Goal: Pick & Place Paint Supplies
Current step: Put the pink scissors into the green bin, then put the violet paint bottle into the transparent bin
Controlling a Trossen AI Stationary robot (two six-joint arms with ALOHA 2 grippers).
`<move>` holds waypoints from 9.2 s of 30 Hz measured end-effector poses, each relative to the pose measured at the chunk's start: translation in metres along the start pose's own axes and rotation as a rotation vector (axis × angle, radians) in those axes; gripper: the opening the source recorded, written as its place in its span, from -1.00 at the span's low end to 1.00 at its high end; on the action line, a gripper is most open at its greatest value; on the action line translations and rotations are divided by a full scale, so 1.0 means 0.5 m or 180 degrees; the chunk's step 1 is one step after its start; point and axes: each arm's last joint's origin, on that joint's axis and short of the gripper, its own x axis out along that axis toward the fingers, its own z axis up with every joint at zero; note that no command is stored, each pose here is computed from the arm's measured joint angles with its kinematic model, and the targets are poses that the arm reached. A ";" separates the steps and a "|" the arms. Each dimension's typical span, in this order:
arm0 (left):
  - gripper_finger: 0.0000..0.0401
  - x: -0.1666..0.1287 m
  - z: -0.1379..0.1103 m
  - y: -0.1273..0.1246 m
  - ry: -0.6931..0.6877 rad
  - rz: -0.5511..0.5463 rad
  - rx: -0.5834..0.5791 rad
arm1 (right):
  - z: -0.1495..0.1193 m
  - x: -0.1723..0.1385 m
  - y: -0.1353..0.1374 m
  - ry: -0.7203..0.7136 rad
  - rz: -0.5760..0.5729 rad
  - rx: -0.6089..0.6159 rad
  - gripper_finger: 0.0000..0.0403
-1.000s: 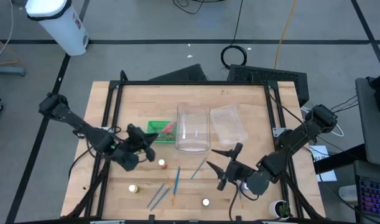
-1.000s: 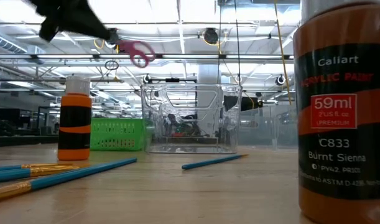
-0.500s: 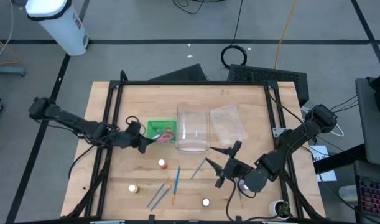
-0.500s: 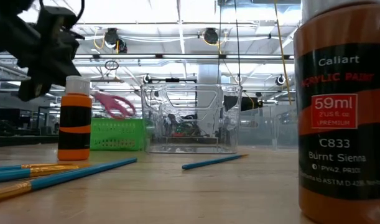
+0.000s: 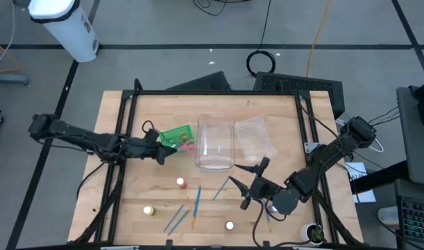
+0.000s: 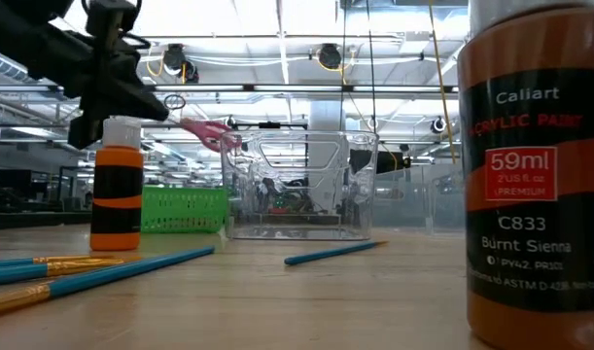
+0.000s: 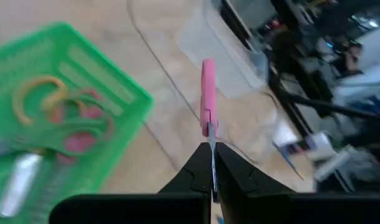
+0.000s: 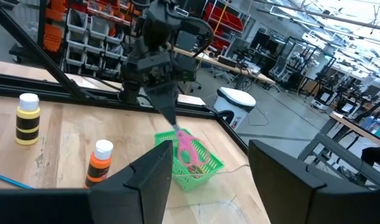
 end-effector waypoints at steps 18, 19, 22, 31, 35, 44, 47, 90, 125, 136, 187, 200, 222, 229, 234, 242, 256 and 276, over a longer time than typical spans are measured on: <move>-0.96 0.018 -0.019 0.044 0.0330 0.0700 -0.0249 | 0.000 0.000 0.000 0.0000 0.0010 -0.0002 -0.03; -0.96 0.021 -0.022 0.042 0.0396 0.0661 -0.0245 | 0.000 0.000 0.000 0.0000 0.0010 -0.0001 -0.02; -0.96 0.029 -0.027 0.034 0.0523 0.0497 -0.0208 | 0.000 0.000 0.000 0.0000 0.0010 -0.0001 -0.03; -0.96 0.035 -0.031 0.027 0.0580 0.0395 -0.0184 | 0.000 0.000 0.000 0.0000 0.0011 0.0000 -0.03; -0.87 0.035 -0.030 0.028 0.0513 0.0430 -0.0201 | 0.000 0.000 0.000 0.0000 0.0011 0.0000 -0.03; -0.28 0.036 -0.023 0.032 0.0364 0.0510 -0.0152 | 0.000 0.000 0.000 0.0000 0.0011 0.0001 -0.03; -0.10 0.037 -0.016 0.035 0.0401 0.0482 -0.0204 | 0.000 0.000 0.000 0.0000 0.0011 0.0002 -0.03; 0.05 -0.086 0.038 0.008 -0.0839 0.0154 0.1196 | -0.062 -0.207 -0.086 0.1734 0.2316 0.0035 -0.03; 0.05 -0.088 0.044 0.001 -0.0956 0.0063 0.1033 | -0.244 -0.225 -0.069 0.1866 0.2238 -0.0376 -0.03; 0.05 -0.088 0.044 0.001 -0.0955 0.0064 0.1029 | -0.300 -0.174 -0.186 0.3818 -0.0104 0.0808 -0.03; 0.05 -0.088 0.043 0.001 -0.0938 0.0061 0.1067 | -0.321 -0.122 -0.271 0.5749 0.0602 -0.0109 -0.98; 0.05 -0.088 0.044 0.001 -0.0943 0.0058 0.1063 | -0.363 -0.086 -0.219 0.6230 0.0506 -0.0150 -1.00; 0.05 -0.088 0.044 0.001 -0.0937 0.0056 0.1066 | -0.311 -0.025 -0.142 0.5665 0.0958 0.0210 -1.00; 0.05 -0.088 0.044 0.001 -0.0937 0.0056 0.1066 | -0.321 -0.033 -0.197 0.5808 0.0355 -0.0671 -1.00; 0.05 -0.088 0.044 0.001 -0.0937 0.0056 0.1066 | -0.375 -0.030 -0.243 0.5933 0.0018 -0.0931 -1.00; 0.05 -0.088 0.043 0.001 -0.0935 0.0056 0.1066 | -0.395 -0.028 -0.249 0.6435 0.0356 -0.0368 -1.00; 0.05 -0.088 0.043 0.001 -0.0936 0.0056 0.1066 | -0.371 -0.043 -0.192 0.6681 0.1301 0.0446 -1.00; 0.05 -0.088 0.044 0.001 -0.0937 0.0057 0.1066 | -0.332 -0.152 -0.108 0.6620 0.1554 -0.0170 -1.00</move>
